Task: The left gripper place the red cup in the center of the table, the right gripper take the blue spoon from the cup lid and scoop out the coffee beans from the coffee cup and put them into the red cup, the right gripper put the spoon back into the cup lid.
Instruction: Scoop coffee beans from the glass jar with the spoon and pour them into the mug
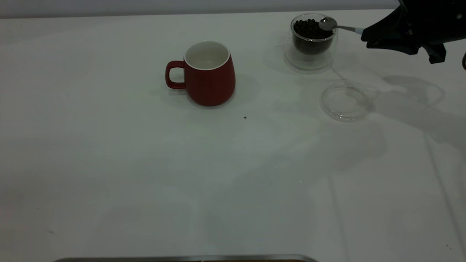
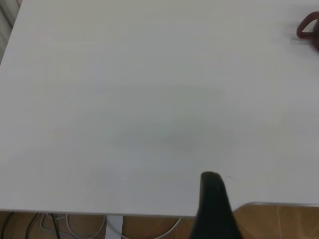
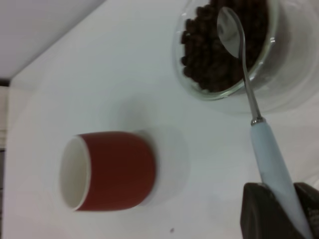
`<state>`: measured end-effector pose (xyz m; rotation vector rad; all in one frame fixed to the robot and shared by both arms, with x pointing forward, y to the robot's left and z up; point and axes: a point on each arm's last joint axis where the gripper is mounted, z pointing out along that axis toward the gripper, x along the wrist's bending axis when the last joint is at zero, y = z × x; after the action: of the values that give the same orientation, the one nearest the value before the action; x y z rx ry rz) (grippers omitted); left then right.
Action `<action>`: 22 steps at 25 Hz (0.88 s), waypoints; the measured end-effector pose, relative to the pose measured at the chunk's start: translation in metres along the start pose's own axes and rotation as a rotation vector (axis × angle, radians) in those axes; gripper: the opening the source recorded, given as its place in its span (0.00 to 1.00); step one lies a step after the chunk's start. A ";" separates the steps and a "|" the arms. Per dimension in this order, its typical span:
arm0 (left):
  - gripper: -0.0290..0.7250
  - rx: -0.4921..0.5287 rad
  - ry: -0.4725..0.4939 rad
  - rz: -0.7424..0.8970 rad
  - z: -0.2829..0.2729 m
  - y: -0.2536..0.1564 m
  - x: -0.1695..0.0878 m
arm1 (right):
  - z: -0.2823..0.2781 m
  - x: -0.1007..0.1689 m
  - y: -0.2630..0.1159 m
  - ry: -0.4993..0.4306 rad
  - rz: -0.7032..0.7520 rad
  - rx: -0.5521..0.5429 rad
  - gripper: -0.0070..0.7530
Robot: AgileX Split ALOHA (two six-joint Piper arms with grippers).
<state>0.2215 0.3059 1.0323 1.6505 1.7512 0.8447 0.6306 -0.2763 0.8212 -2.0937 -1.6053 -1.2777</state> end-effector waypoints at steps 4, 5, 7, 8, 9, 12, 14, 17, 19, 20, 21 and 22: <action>0.82 0.000 0.000 0.000 0.000 0.000 0.000 | 0.007 -0.002 0.006 -0.026 -0.020 -0.006 0.16; 0.82 0.000 0.000 0.000 0.000 0.000 0.000 | 0.008 -0.002 0.007 -0.032 -0.026 -0.009 0.16; 0.82 0.000 0.000 0.000 0.000 0.000 0.000 | 0.011 -0.001 0.008 -0.047 -0.045 -0.006 0.16; 0.82 0.000 0.000 0.000 0.000 0.000 0.000 | 0.013 0.000 0.009 -0.055 -0.056 -0.004 0.16; 0.82 0.000 0.000 0.000 0.000 0.000 0.000 | 0.014 0.001 0.009 -0.059 -0.061 -0.003 0.16; 0.82 0.000 0.000 0.000 0.000 0.000 0.000 | 0.019 0.003 0.007 -0.082 -0.074 0.002 0.16; 0.82 0.000 0.000 0.000 0.000 0.000 0.000 | 0.021 0.006 0.005 -0.090 -0.081 0.008 0.16; 0.82 0.000 0.000 0.000 0.000 0.000 0.000 | 0.023 0.007 0.003 -0.090 -0.067 0.014 0.16; 0.82 0.000 0.000 0.000 0.000 0.000 0.000 | 0.024 0.008 0.002 -0.090 -0.055 0.019 0.16; 0.82 0.000 0.000 0.000 0.000 0.000 0.000 | 0.024 0.008 0.002 -0.089 -0.050 0.021 0.16; 0.82 0.000 0.000 0.000 0.000 0.000 0.000 | 0.025 0.008 0.001 -0.087 -0.046 0.024 0.16; 0.82 0.000 0.000 0.000 0.000 0.000 0.000 | 0.025 0.008 0.000 -0.081 -0.039 0.030 0.16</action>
<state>0.2215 0.3059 1.0323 1.6505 1.7512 0.8447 0.6439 -0.2555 0.8116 -2.1322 -1.6959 -1.1873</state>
